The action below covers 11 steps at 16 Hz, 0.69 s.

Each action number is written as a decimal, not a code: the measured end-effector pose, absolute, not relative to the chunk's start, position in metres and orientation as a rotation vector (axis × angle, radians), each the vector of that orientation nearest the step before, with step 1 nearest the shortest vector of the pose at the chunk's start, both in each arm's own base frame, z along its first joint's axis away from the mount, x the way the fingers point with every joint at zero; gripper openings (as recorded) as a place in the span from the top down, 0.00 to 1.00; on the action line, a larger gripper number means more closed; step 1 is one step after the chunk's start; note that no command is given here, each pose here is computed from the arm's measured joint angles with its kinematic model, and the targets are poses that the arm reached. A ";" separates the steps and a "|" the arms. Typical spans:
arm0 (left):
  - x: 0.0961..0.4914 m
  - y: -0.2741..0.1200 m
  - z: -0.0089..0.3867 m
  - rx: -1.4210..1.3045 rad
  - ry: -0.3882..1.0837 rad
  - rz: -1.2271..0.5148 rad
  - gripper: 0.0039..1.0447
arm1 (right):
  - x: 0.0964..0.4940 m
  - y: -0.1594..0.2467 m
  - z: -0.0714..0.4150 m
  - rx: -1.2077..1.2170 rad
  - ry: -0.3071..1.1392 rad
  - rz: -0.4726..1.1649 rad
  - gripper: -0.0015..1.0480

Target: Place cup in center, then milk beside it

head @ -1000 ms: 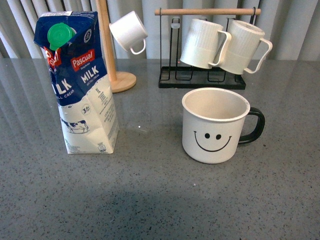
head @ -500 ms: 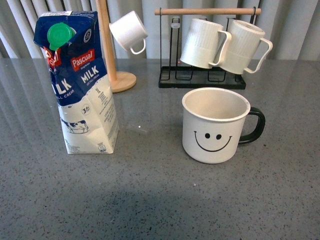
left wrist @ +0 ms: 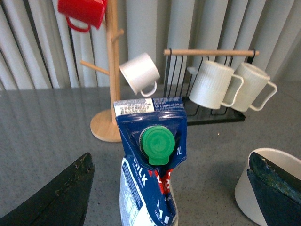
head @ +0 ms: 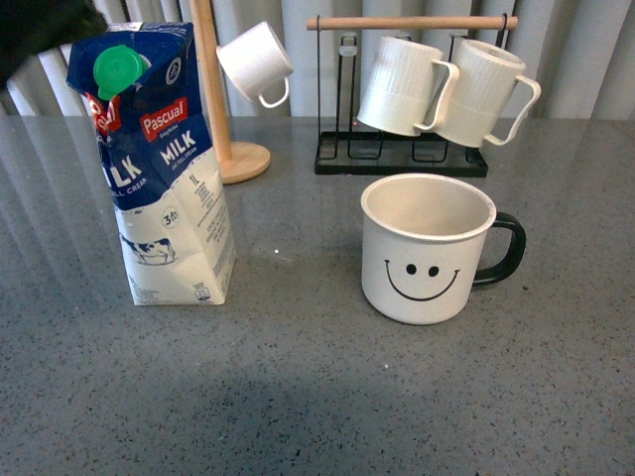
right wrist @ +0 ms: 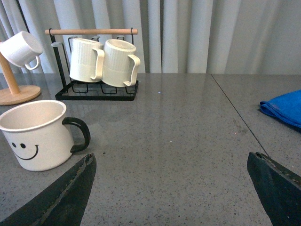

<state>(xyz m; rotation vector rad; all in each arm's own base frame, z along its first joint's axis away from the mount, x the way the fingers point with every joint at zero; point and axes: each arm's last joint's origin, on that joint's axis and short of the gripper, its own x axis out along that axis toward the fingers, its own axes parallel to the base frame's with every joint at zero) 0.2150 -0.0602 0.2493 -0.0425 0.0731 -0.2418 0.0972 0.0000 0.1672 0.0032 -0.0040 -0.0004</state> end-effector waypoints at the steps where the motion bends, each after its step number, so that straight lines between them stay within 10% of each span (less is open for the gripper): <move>1: 0.229 -0.065 0.245 -0.044 0.126 -0.261 0.06 | 0.097 0.000 0.167 0.003 -0.004 0.000 0.06; 11: 0.287 -0.078 0.221 -0.022 0.313 -0.179 0.09 | 0.097 0.000 0.167 0.003 -0.004 0.000 0.06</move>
